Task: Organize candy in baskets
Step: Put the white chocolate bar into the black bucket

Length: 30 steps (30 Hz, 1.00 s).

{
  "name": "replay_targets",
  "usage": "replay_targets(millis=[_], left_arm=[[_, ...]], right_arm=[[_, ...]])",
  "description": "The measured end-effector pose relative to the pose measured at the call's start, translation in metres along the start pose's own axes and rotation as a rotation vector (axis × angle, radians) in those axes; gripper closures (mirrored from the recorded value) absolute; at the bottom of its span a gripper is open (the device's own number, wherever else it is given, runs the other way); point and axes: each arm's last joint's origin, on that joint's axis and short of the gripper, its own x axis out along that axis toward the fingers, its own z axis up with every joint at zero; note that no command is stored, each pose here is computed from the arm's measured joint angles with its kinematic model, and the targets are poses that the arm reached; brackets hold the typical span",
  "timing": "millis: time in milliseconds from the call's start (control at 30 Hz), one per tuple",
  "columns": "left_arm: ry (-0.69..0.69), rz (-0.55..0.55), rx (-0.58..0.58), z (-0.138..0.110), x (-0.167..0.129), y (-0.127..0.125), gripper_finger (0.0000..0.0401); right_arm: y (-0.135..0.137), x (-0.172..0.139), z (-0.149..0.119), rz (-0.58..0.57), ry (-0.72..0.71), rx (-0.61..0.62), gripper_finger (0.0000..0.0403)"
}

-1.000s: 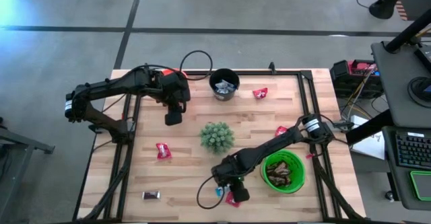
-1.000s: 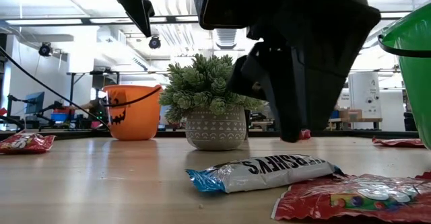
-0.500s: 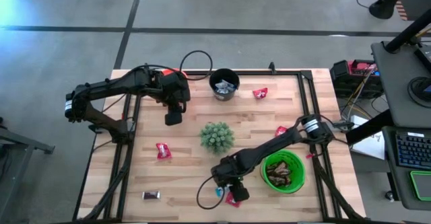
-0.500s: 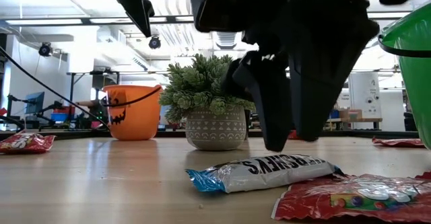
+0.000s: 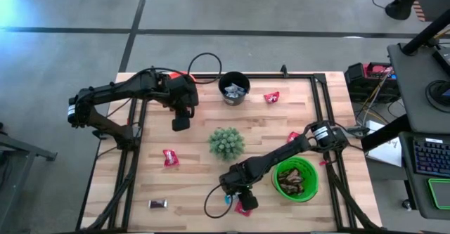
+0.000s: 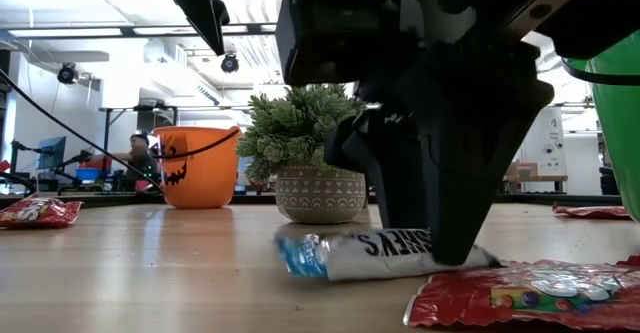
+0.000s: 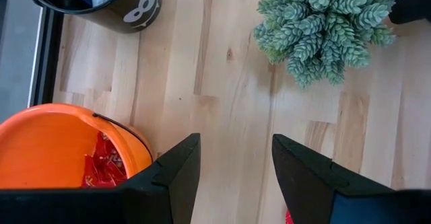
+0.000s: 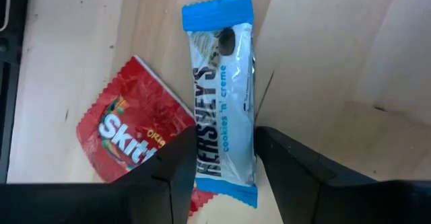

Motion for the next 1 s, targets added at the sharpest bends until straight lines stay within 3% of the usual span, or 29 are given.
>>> replay_targets(millis=[200, 433, 1000], left_arm=[[0.001, 0.000, 0.000, 0.000, 0.000, 0.000, 0.0235], [0.001, 0.000, 0.000, 0.000, 0.000, 0.000, 0.0235], [0.014, 0.001, -0.034, -0.001, 0.000, 0.000, 0.0235]], right_arm=[[-0.002, 0.005, -0.001, -0.002, 0.013, 0.020, 0.0272], [0.001, -0.001, -0.001, 0.038, 0.018, 0.037, 0.0382], [0.005, -0.035, 0.004, -0.028, 0.035, 0.077, 0.0389]])
